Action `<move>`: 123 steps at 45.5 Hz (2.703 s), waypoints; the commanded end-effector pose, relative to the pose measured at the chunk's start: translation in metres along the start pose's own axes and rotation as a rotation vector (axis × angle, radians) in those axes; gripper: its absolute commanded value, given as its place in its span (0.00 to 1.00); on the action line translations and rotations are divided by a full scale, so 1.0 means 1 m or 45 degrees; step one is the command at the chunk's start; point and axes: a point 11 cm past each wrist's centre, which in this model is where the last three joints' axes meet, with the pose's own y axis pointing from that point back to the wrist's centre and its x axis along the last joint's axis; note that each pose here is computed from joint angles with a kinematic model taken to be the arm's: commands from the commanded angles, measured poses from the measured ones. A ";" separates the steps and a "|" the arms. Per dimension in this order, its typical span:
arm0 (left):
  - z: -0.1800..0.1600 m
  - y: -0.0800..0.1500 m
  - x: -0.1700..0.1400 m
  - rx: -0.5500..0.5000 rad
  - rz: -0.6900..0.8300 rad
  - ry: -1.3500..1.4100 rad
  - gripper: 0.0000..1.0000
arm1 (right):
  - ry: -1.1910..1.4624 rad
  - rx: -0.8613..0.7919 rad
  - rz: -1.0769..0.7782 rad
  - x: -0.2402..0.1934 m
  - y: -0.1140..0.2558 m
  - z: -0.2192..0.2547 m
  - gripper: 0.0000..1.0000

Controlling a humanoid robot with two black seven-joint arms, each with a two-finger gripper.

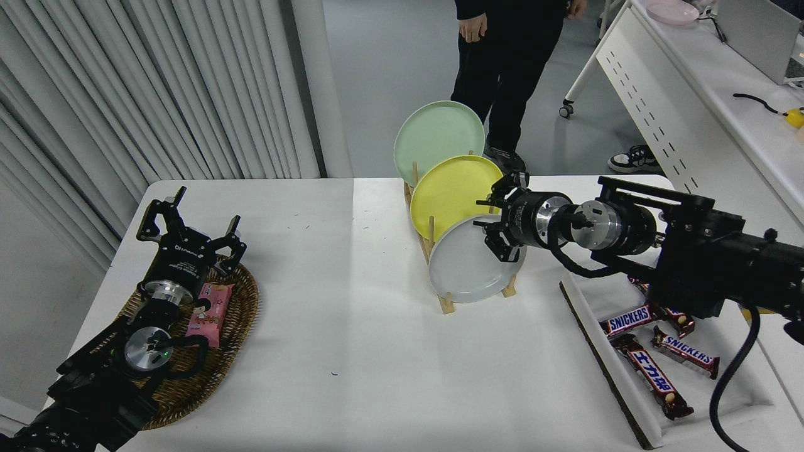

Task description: Place the plate on the table

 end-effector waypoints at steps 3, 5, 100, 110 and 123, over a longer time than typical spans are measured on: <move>0.000 0.000 0.000 -0.001 -0.001 0.001 1.00 | 0.005 -0.002 0.004 0.001 0.000 0.000 0.26; 0.000 0.000 0.000 0.001 0.002 -0.001 1.00 | 0.004 -0.001 0.006 0.002 0.000 -0.001 0.24; 0.000 0.000 0.000 -0.001 0.002 0.000 1.00 | -0.032 0.024 -0.100 -0.029 0.092 -0.101 0.00; 0.000 0.000 0.000 -0.001 0.000 0.000 1.00 | -0.089 0.059 -0.176 -0.058 0.123 -0.129 0.00; 0.000 0.000 0.000 0.001 0.002 -0.001 1.00 | -0.217 0.004 -0.208 -0.073 0.132 -0.135 0.00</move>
